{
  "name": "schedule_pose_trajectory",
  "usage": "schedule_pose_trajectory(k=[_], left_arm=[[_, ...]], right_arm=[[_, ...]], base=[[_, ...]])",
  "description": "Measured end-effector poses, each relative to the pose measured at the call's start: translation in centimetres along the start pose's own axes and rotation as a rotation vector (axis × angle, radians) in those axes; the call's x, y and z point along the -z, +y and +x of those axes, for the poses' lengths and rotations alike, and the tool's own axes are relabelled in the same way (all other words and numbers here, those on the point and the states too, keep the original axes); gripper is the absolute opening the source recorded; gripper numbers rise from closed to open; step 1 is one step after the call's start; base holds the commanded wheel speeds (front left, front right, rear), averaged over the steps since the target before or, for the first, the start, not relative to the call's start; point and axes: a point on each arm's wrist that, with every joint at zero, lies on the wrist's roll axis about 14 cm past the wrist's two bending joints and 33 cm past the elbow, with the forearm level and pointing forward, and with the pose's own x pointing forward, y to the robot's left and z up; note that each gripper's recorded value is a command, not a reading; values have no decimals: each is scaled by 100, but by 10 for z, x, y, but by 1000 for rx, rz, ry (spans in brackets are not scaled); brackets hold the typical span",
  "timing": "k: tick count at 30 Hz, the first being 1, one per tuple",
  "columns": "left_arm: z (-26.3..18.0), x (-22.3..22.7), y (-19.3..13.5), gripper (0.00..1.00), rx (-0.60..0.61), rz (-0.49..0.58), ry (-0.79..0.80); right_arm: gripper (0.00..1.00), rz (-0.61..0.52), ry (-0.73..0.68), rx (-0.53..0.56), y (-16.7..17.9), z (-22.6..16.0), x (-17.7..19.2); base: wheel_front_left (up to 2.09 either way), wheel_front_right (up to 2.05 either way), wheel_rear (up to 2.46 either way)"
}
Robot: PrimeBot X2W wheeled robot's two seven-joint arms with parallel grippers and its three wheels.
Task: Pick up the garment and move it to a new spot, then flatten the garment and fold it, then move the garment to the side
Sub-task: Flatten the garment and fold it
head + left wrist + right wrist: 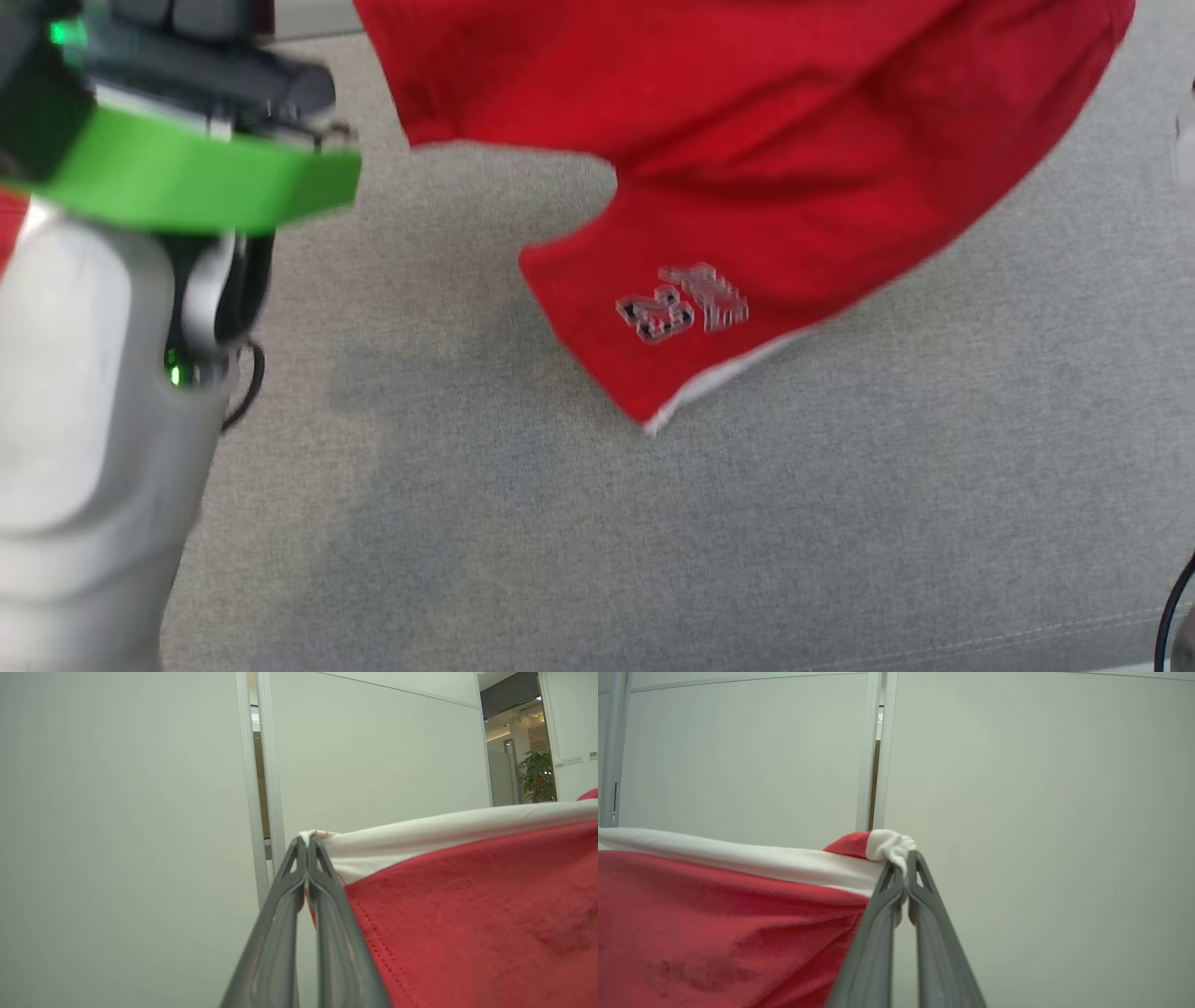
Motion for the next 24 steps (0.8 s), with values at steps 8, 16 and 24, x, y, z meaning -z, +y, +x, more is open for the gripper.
schedule_pose_trajectory(k=[8,16,24], left_arm=[[62,51,50,0,-89,-16,-9],[76,91,81,0,-197,-18,108],[-13,223,83,0,-316,-94,484]], right_arm=[[0,91,-44,-32,3,74,35],[0,207,-30,-7,12,114,69],[0,266,350,9,44,68,212]], base=[[0,0,0],[0,0,0],[0,0,0]])
